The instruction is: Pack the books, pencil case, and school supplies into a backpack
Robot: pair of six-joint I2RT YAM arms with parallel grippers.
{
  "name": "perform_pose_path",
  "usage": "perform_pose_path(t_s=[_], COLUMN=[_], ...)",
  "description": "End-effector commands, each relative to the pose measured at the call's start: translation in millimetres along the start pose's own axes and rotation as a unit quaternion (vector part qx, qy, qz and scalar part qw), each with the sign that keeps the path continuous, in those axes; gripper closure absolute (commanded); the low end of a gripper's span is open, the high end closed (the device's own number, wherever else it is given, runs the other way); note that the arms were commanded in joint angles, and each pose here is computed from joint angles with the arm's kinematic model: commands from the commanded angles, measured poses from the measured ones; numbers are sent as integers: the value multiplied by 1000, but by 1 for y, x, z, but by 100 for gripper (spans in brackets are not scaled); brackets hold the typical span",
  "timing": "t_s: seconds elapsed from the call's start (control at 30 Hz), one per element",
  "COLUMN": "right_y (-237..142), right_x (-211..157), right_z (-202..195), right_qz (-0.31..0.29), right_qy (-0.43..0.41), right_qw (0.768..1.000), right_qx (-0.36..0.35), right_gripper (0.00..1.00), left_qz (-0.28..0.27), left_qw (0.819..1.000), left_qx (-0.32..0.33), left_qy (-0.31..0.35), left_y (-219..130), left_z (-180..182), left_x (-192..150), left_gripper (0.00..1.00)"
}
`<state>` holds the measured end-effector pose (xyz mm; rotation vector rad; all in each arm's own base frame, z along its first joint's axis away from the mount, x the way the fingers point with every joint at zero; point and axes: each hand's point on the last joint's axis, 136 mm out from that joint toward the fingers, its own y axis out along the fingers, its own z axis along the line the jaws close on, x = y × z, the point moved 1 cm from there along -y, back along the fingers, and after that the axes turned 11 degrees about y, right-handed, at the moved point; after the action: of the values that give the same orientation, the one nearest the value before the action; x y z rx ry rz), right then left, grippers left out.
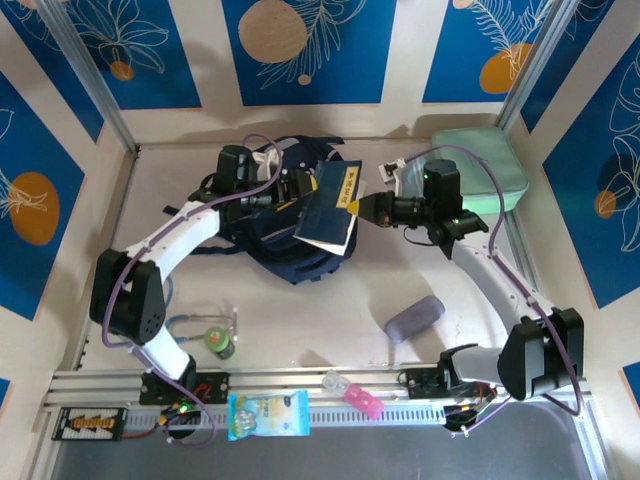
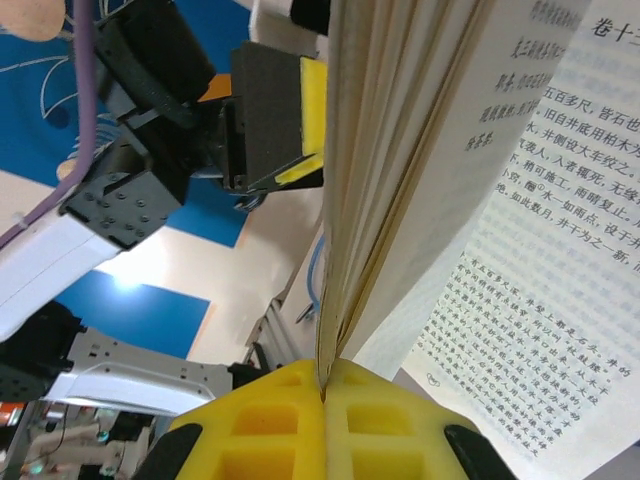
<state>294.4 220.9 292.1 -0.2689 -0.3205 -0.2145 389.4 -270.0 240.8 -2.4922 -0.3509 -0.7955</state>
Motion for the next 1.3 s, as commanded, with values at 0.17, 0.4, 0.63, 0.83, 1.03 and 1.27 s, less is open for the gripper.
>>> perform_pose_path(t_s=[0.17,0.4,0.63,0.83,1.03,1.27], right_y=[7,12,11,2,-7,26], right_x=[-4,2,11,26,32,27], right_z=[28,8,-17,-41,-59,-50], right_qz=[46,45,32,-25,-102,-102], right_qy=[-44,-20,14,58,132,234], right_qw=[996,998,999,995,983,967], right_qx=[61,28,-14,-74,-80,-16], right_gripper=[100,100,100,63,18,6], left_qz=[-25,-16,-9,-27,-122,-260], left_qw=[991,990,995,998,991,960], left_qx=[-134,-142,-96,-38,55,101], left_qy=[-1,-3,23,39,22,-27], left_y=[-3,-2,-7,-17,-48,-79], left_z=[-44,-46,-40,-32,-12,-6], left_x=[15,15,13,21,51,88], left_gripper=[17,46,79,100,100,100])
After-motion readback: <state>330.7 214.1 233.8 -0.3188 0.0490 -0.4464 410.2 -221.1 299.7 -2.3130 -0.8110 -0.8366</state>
